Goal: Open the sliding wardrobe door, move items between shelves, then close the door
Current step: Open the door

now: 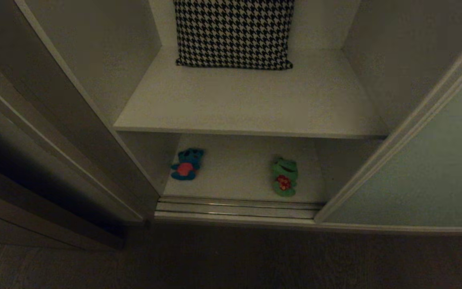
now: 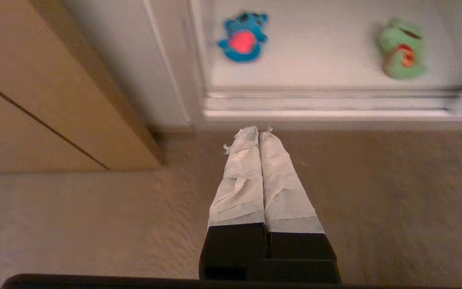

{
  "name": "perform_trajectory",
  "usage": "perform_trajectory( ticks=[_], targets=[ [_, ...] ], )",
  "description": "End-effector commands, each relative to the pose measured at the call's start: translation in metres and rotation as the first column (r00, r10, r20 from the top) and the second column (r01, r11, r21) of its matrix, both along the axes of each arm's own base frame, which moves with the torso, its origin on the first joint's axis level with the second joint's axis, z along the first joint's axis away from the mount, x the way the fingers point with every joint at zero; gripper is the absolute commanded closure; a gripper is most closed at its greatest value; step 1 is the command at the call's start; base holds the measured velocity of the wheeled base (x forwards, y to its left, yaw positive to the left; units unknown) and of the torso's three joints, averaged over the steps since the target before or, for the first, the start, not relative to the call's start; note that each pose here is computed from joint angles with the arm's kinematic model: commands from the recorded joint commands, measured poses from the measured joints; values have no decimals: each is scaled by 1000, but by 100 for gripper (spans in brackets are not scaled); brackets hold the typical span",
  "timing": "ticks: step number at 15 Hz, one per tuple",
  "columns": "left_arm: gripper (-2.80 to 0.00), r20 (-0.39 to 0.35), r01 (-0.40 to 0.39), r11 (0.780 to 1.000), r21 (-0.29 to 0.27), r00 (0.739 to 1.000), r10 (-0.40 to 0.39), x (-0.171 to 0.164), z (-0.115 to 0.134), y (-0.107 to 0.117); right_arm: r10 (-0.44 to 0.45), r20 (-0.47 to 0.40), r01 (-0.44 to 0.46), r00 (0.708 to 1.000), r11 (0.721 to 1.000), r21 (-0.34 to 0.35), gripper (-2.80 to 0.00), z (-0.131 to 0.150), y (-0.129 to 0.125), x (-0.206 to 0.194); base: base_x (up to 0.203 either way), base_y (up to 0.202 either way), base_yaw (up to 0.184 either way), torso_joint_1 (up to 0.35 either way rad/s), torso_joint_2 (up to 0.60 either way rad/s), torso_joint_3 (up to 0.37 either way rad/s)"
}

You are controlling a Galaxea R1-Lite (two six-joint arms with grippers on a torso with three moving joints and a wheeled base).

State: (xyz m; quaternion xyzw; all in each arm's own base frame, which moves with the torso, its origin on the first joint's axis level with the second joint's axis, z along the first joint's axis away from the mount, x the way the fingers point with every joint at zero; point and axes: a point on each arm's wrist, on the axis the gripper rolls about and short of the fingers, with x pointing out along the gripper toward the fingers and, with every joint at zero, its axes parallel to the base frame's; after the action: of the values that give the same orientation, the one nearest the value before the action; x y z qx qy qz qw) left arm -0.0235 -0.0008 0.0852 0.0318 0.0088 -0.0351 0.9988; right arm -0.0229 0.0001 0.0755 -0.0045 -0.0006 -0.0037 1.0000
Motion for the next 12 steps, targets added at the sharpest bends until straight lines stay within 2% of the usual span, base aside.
perform_trajectory(
  ticks=[1,4,12],
  targets=[
    [0,1,-41,998,41,999,41,1,-11,1,1,-1,-1,1000,1000,0,0,0,0,0,0,0,0,0,0,0],
    [0,10,-25,998,52,1000,24,1,-11,0,0,0,0,1000,1000,0,0,0,0,0,0,0,0,0,0,0],
    [0,10,-34,999,33,999,34,1,-10,1,1,0,-1,1000,1000,0,0,0,0,0,0,0,0,0,0,0]
  ],
)
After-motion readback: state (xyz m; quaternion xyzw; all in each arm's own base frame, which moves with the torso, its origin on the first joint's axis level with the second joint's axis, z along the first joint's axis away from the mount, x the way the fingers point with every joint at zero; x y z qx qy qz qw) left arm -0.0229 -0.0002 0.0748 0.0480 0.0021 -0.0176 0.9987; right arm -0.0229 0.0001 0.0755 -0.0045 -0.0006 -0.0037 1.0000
